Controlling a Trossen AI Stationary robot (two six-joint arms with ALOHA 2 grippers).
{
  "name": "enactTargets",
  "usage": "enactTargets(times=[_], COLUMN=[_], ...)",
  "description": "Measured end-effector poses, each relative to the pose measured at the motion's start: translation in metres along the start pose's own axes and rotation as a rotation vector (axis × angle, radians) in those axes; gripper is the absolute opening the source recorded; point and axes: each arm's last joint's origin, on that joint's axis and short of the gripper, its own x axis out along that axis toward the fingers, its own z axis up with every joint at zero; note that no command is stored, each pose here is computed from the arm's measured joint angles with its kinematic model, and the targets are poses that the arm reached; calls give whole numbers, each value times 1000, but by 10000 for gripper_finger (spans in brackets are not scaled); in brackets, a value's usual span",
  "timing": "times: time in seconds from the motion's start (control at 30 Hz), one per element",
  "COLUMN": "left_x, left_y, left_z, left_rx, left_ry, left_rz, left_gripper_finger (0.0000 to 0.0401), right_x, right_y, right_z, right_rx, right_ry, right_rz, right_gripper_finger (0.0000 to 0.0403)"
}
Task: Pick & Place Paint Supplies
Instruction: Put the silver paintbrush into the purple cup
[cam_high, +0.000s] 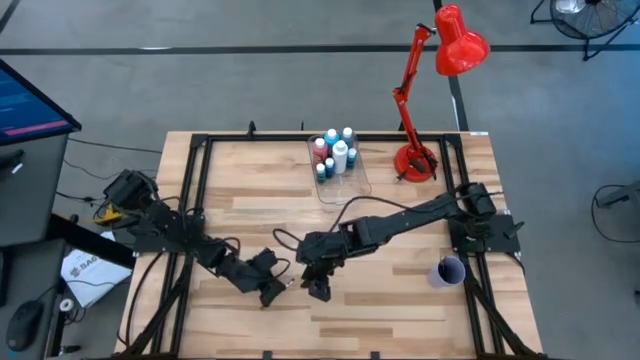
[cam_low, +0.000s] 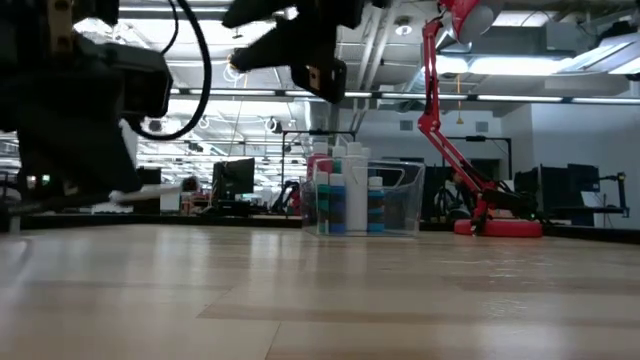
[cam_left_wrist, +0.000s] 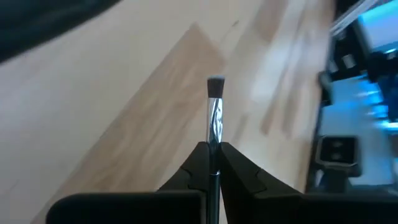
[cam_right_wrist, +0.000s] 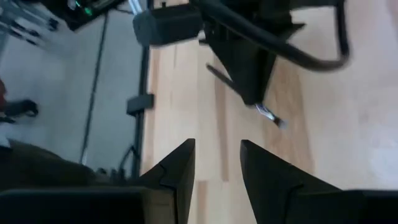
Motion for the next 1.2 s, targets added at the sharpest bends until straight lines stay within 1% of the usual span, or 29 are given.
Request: enactTargets(times=[0.13,0.23,0.4,0.53,0.63,0.87,1.0,1.2], left_x=[0,-1,-1,-4,-5,-8,-10,-10], left_y=[-6,-8,-14,-23,-26,-34,-37,-37], left_z=[3,4,6,7,5,6,8,9], left_rx=[-6,-8,1,14,20,16,20,21], left_ry=[-56,-66,-87,-90,-97,-131,-180,-194], left_rz=[-52,-72,-135,-217,-252,-322,-337,-340], left_gripper_finger=[7,7,7,7,7,7,7,7], right_x=[6,4,3,4,2,-2,-2,-2], right_y=[-2,0,-5,-10,-15,-25,-23,-23], right_z=[-4,-3,0,1,4,14,16,16], right_rx=[31,33,52,131,191,298,310,309], right_ry=[35,37,37,62,82,45,55,65], right_rz=[17,47,46,73,111,131,181,198], right_gripper_finger=[120,120,120,120,120,120,120,120])
